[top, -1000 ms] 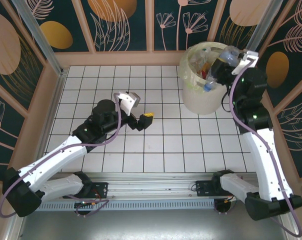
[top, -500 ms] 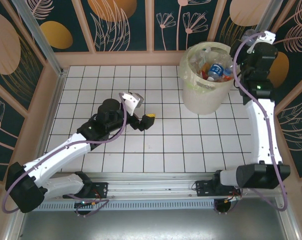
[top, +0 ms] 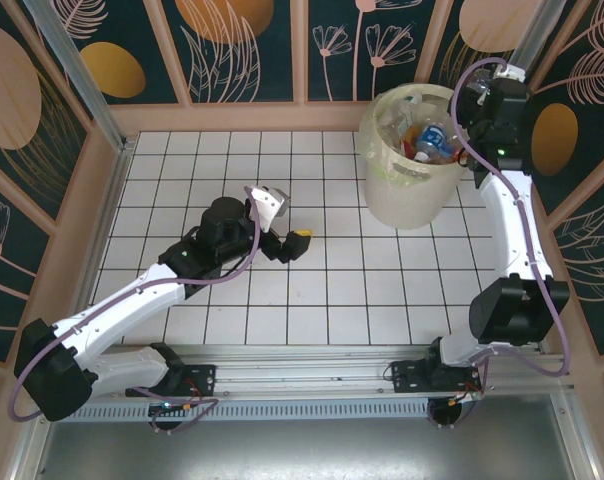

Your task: Put the plastic bottles in the bin

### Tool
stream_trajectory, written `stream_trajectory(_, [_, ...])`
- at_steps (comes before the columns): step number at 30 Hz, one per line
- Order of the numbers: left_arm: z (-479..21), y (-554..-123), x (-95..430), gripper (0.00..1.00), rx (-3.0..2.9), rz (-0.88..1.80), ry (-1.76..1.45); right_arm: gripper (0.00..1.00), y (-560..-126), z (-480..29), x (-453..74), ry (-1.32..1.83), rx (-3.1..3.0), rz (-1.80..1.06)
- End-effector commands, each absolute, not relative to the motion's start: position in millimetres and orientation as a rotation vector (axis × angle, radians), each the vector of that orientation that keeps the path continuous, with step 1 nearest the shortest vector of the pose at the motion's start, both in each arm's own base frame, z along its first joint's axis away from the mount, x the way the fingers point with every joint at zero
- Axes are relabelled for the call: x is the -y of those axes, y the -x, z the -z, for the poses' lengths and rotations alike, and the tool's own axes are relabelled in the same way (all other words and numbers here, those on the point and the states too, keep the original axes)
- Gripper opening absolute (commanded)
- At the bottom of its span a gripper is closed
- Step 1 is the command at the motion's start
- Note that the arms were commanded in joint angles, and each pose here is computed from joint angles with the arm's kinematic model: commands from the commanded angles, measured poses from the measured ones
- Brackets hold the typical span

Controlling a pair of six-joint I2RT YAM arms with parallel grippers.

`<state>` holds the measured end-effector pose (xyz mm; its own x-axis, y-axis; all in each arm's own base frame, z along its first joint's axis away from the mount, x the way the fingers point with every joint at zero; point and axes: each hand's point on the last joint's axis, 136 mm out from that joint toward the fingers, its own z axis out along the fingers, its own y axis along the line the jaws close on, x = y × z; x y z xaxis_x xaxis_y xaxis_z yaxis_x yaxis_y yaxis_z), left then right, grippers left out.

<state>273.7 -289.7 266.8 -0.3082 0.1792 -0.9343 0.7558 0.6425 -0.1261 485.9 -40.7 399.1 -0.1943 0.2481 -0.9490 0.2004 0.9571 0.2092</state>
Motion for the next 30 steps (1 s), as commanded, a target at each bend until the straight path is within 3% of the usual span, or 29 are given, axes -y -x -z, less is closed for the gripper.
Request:
stream_trajectory(1, [-280,-277,290,0.99,-1.798,0.679,-0.747,0.62,-494,-397,28,-0.314,-1.786,-0.149])
stream_trajectory(7, [-279,-277,289,0.99,-1.803,0.679,-0.743,0.62,-499,-394,21,-0.310,-1.785,-0.313])
stream_trajectory(18, [-282,-276,289,0.99,-1.797,0.687,-0.738,0.64,-471,-420,53,-0.387,-1.739,-0.291])
stream_trajectory(30, [-281,-274,291,0.99,-1.797,0.708,-0.744,0.66,-447,-395,51,-0.405,-1.747,-0.727])
